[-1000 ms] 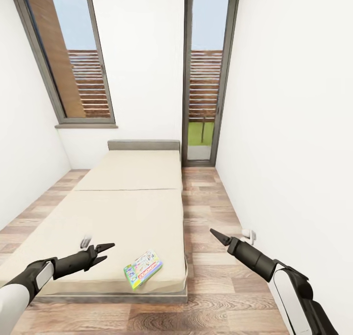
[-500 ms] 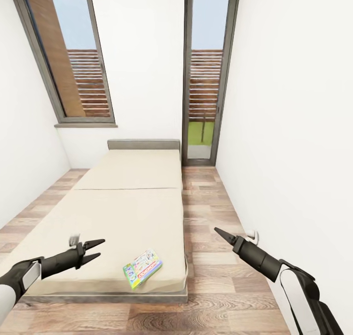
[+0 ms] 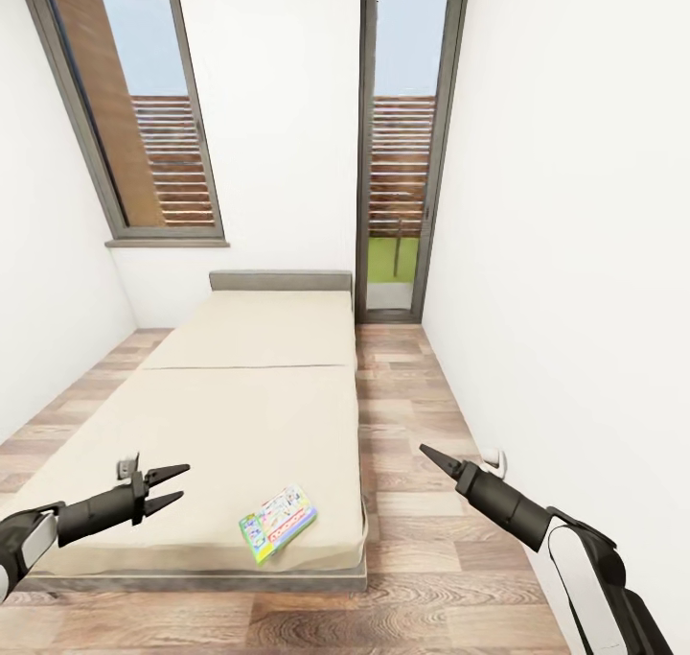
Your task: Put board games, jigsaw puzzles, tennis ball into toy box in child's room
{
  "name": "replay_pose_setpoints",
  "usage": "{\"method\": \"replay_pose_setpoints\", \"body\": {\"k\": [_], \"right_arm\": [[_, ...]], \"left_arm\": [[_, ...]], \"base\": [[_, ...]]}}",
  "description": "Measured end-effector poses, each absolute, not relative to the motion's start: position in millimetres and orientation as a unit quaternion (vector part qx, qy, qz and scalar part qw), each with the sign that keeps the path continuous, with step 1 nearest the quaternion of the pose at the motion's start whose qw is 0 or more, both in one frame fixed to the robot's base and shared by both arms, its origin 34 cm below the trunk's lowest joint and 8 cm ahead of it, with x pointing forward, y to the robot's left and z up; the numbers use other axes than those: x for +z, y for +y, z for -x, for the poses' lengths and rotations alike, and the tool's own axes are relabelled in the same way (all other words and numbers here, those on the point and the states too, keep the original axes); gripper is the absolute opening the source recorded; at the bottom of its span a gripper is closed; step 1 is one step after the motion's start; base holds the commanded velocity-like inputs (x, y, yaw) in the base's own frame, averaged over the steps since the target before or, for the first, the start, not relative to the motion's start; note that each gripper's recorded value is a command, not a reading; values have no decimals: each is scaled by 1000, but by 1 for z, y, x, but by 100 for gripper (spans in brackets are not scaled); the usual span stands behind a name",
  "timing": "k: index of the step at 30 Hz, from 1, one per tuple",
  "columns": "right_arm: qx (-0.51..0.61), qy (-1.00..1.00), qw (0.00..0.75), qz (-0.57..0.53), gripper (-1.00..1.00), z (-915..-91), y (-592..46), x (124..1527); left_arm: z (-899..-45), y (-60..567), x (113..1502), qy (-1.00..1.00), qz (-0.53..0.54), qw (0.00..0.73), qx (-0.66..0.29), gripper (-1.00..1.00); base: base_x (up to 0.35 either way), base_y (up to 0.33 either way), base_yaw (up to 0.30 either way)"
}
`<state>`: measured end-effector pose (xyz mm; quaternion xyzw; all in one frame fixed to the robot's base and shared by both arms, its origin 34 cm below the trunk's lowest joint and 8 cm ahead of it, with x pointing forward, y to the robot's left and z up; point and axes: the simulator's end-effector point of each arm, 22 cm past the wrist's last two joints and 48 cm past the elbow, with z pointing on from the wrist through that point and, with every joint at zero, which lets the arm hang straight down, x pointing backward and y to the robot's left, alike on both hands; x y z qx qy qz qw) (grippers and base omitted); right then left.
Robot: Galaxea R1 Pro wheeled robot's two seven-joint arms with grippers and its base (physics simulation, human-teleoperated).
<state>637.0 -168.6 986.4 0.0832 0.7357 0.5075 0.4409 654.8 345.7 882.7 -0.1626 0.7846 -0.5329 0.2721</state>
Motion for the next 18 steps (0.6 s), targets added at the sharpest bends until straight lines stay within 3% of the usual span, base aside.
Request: {"method": "replay_pose_setpoints", "body": {"k": [18], "right_arm": [[509,733,444,-79,100,-638,-168,966]], "left_arm": [[-658,344,856,787,163,271,-529,100]], "base": [[0,0,0]]}}
